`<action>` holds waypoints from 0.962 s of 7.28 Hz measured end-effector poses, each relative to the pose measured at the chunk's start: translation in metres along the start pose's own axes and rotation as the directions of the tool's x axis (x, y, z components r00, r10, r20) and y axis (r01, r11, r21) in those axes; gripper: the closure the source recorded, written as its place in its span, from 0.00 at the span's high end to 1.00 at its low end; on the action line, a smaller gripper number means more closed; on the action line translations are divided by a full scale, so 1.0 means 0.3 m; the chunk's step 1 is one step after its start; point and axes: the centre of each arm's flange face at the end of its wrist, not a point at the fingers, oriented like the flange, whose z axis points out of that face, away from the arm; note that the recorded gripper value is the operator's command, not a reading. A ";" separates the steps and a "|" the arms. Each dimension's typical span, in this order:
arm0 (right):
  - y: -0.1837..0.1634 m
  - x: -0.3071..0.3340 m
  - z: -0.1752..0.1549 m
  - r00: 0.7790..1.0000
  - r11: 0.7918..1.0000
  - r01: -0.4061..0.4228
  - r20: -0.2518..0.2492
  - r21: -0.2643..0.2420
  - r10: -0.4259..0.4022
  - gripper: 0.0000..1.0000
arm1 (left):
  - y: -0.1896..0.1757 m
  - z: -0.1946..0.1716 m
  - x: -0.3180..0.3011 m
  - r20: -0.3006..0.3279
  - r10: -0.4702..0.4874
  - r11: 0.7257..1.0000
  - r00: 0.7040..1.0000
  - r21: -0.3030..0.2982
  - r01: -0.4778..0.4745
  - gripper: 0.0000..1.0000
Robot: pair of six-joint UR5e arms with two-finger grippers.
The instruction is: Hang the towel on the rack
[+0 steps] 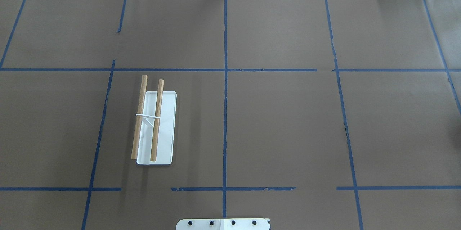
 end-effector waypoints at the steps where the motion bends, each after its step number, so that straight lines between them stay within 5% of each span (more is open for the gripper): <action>1: 0.000 0.002 0.002 1.000 1.000 0.006 0.000 0.004 -0.006 0.00 | -0.001 0.000 0.003 -0.010 -0.001 1.000 1.000 0.002 0.001 1.00; 4: -0.025 -0.031 -0.056 1.000 0.999 0.030 -0.002 0.043 -0.030 0.00 | -0.001 -0.001 0.007 -0.020 -0.001 1.000 1.000 0.004 0.001 1.00; 7: -0.046 -0.140 -0.323 0.999 0.984 0.046 -0.019 0.170 -0.043 0.00 | -0.005 -0.008 0.017 -0.020 0.004 1.000 1.000 0.008 -0.004 1.00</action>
